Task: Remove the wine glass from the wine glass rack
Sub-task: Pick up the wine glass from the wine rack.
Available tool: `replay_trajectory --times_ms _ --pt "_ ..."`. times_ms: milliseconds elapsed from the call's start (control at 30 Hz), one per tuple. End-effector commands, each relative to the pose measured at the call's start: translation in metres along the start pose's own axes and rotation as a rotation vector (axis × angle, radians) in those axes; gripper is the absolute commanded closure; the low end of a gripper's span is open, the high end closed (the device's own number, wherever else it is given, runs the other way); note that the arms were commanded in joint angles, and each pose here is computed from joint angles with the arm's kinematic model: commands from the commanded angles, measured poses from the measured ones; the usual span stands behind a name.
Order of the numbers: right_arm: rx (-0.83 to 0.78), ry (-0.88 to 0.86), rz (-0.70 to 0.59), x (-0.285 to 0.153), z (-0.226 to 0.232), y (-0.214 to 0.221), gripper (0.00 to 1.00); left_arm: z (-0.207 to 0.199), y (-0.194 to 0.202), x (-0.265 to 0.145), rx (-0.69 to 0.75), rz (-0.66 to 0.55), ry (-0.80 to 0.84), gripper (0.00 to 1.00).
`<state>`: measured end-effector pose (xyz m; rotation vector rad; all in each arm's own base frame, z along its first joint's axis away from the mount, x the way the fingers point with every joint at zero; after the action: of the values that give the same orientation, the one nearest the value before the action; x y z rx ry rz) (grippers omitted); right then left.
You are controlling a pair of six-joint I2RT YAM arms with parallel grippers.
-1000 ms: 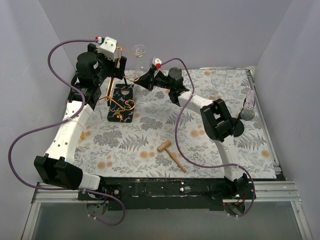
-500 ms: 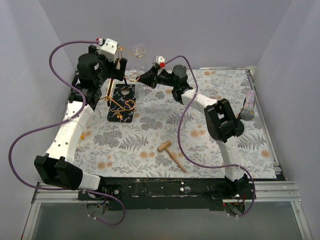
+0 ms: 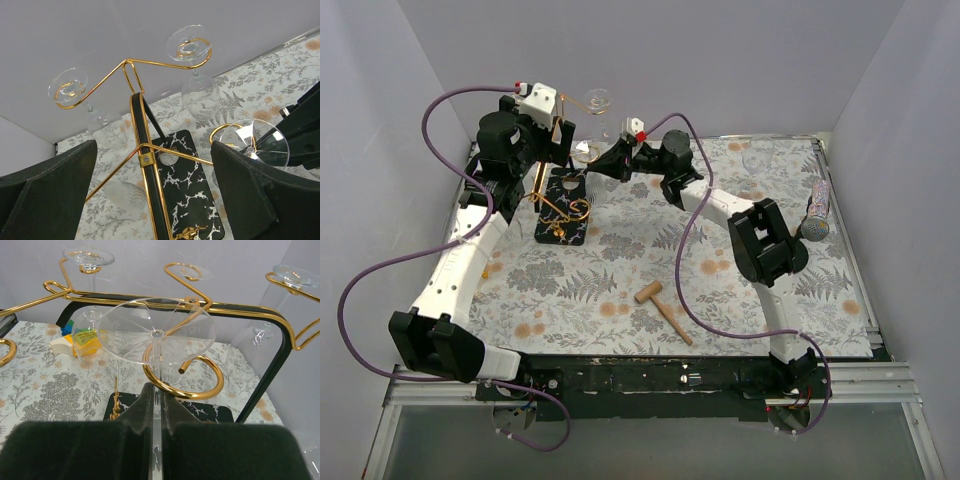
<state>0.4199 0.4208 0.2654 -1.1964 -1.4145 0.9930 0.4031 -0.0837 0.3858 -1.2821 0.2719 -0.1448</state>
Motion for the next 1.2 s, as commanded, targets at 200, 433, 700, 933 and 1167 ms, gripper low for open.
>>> replay_trajectory --times_ms 200,433,700,933,1167 --pt "-0.049 0.048 -0.023 0.013 -0.001 -0.013 0.99 0.005 -0.013 -0.018 0.008 -0.049 -0.017 0.02" --pt "-0.041 0.093 -0.038 0.028 -0.012 -0.004 0.99 0.006 -0.014 -0.024 0.018 -0.045 -0.018 0.02" --pt "-0.042 0.225 -0.067 0.037 -0.032 -0.001 0.99 0.006 -0.013 -0.027 0.032 -0.039 -0.022 0.02" --pt "-0.031 0.388 -0.074 0.032 -0.055 0.002 0.99 0.004 -0.009 -0.023 0.028 -0.029 -0.012 0.02" --pt "-0.026 0.425 -0.077 0.026 -0.063 -0.002 0.99 0.004 -0.008 -0.021 0.027 -0.026 -0.011 0.02"
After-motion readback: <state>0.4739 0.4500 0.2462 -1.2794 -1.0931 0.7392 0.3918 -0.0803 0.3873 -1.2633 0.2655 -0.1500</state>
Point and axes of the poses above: each gripper's point midway between its finger pads, its own x axis out along the fingers, its own z axis along the line the jaws close on, y = z × x, the point moved 4 cm from there along -x, back along the fingers
